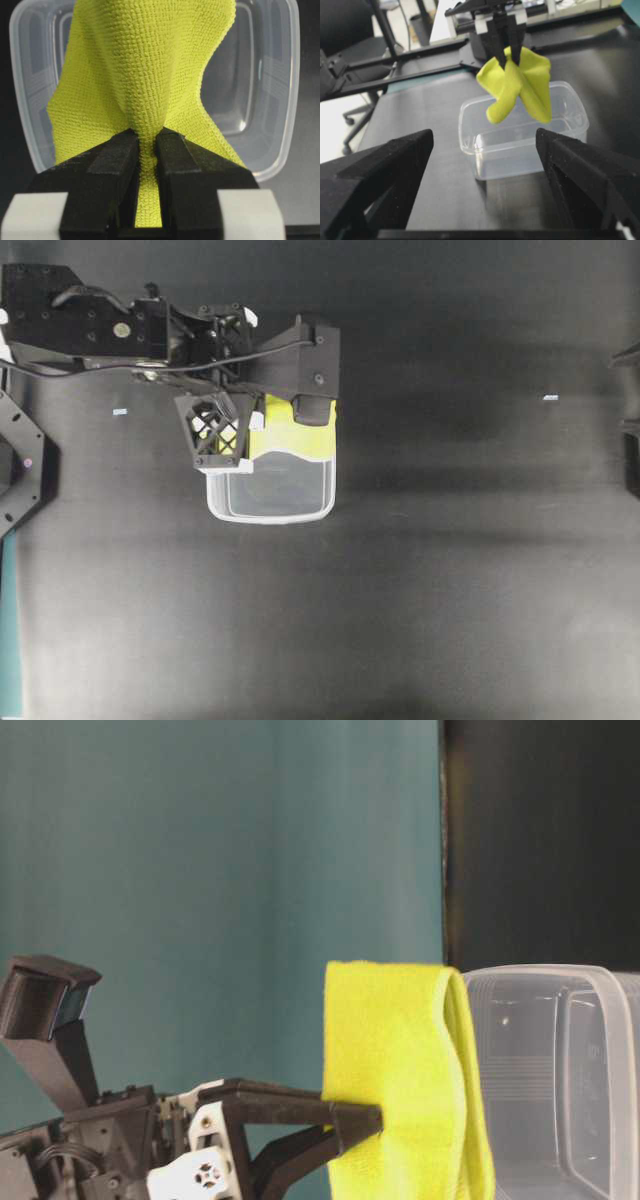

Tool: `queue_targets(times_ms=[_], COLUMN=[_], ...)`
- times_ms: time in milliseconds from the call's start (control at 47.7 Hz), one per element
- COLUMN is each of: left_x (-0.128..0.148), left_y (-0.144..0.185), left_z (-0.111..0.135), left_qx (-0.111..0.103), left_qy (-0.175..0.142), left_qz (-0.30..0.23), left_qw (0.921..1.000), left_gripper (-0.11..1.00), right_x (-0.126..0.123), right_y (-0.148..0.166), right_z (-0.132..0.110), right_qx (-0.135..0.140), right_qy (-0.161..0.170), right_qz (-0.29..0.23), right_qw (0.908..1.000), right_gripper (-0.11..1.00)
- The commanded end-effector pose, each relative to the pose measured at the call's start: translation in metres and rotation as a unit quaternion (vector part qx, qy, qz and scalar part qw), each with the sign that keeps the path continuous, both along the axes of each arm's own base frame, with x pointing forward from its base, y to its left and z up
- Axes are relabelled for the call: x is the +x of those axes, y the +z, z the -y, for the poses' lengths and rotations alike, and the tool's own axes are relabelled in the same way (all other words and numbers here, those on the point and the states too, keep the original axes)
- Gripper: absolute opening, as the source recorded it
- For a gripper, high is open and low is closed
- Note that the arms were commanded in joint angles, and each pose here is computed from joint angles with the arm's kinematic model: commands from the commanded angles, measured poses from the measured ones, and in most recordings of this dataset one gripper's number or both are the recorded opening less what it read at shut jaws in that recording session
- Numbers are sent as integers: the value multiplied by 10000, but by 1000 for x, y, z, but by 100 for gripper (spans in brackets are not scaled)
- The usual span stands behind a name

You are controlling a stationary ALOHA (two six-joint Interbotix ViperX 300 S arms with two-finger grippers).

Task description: Place the yellow towel into the container with the left arm.

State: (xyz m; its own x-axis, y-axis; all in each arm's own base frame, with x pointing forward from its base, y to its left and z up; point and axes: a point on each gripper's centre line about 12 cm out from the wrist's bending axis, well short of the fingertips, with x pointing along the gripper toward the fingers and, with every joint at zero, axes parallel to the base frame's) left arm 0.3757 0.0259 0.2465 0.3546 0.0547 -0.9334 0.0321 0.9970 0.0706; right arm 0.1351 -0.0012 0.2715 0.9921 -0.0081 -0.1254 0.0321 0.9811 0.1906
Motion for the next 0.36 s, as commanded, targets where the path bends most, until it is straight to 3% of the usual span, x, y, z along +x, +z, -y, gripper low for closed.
queue_targets(times_ms=[0, 105, 335], left_x=[3, 4, 6], left_y=[1, -6, -8], left_z=[1, 1, 0], left_qx=[12, 4, -13], left_qy=[-21, 5, 55], left_qz=[99, 24, 19], left_qw=[9999, 10000, 10000], left_gripper=[7, 13, 79], right_x=[1, 2, 2], right_y=[2, 0, 0], right_z=[0, 0, 0], right_qx=[0, 0, 8], right_qy=[-10, -10, -9], right_qz=[8, -15, -15], right_qw=[10000, 10000, 10000], right_gripper=[80, 80, 80])
